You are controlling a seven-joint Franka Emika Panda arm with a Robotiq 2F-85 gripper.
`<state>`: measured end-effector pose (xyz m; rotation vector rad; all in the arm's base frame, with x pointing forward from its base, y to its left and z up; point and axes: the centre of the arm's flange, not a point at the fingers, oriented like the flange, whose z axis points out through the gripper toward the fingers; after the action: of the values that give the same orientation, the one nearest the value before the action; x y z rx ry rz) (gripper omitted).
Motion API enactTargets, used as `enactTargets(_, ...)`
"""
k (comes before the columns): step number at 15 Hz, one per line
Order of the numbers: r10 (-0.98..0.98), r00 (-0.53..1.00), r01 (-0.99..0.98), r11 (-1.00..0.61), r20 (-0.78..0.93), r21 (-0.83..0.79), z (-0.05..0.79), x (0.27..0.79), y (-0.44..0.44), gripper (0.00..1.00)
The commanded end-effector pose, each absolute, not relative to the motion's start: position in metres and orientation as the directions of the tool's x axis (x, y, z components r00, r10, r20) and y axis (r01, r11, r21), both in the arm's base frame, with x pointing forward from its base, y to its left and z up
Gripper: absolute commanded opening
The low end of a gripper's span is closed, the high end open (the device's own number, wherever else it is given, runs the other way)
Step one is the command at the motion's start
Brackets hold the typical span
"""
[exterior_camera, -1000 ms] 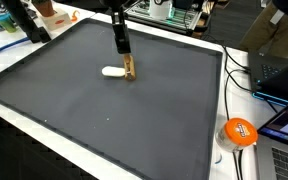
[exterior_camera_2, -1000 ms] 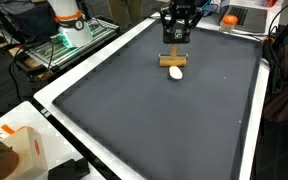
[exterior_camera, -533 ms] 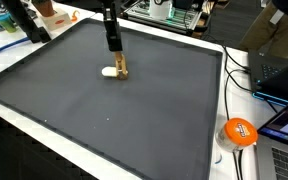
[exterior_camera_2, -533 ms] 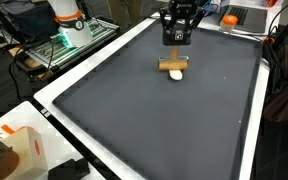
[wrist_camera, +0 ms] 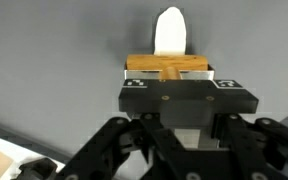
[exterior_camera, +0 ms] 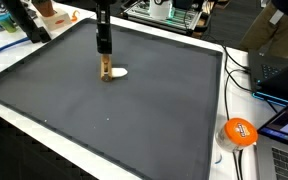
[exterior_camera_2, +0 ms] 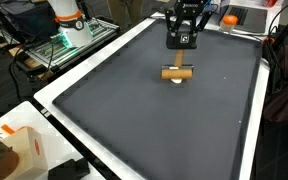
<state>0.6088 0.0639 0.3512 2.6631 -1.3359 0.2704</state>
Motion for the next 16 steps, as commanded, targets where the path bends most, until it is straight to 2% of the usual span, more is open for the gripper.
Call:
enactTargets(1,-0.772,0.566,-0.82,-0.564,0.288,0.099,0.317,0.623,0.058,0.22)
enactTargets(3,-0.778,0.55,-0.83,-0.551,0.304,0.09,0.322,0.624,0.051,0.22)
enactTargets(9,-0.757,0.579,-0.782,-0.621,0.304,-0.055,0.439,0.603,0.024,0.22)
enactTargets(13,-0.568,0.744,-0.589,-0.806,0.353,-0.056,0.5,0.599,0.025,0.22)
enactTargets(16,-0.442,0.847,-0.459,-0.888,0.295,-0.012,0.52,0.601,0.039,0.22)
